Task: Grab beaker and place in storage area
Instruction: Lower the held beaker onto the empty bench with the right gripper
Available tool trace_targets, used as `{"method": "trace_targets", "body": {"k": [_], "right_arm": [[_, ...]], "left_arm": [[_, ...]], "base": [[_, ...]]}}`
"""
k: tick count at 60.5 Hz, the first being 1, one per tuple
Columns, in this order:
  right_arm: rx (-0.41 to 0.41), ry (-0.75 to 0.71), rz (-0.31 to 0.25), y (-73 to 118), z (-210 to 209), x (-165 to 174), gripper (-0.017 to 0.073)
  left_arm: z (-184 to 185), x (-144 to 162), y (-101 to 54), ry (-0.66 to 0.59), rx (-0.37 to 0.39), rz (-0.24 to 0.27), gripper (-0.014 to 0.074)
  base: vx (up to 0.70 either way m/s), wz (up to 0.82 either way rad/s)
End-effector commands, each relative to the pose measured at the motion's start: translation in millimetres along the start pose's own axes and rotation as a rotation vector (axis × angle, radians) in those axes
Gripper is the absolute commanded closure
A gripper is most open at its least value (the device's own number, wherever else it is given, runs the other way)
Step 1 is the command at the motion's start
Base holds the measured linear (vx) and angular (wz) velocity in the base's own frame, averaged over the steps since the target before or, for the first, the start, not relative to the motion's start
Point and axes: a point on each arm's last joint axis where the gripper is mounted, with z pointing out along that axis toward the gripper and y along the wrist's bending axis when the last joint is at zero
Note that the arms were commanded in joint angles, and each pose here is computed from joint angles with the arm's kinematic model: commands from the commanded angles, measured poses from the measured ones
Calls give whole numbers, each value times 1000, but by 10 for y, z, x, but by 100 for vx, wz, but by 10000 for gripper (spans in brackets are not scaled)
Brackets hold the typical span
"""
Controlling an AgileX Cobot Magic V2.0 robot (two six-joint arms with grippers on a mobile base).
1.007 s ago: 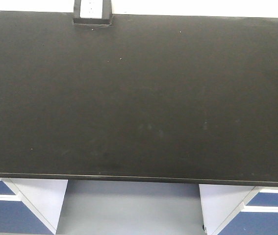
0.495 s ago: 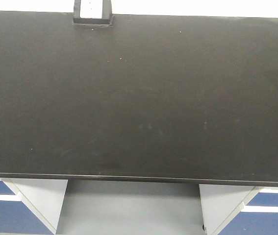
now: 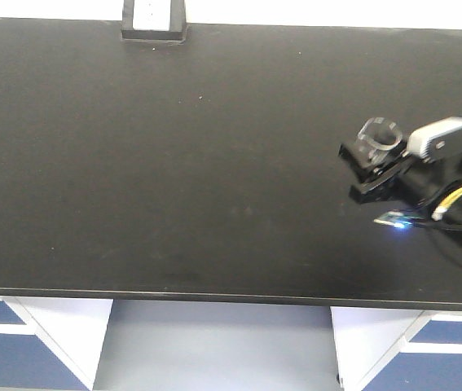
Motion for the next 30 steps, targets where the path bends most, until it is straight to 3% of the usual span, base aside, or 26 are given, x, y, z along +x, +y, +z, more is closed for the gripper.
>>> {"method": "trace_targets", "body": {"k": [1,15,25,30], "right_arm": [[-22,-234,-1,-43,73,-167,560],[48,-218,-69,-152,164,-63,559],[140,-197,-43,-240,163,-22,557],[167,-184,-61,-270,172,33,557]], "left_arm": [[-4,-6,-16,-73,28,-11,602],[-4,-6,-16,-73,28,-11,602],[-4,-6,-16,-73,28,-11,602],[-4,-6,-16,-73,28,-11,602]], "base": [[0,0],[0,0],[0,0],[0,0]]}}
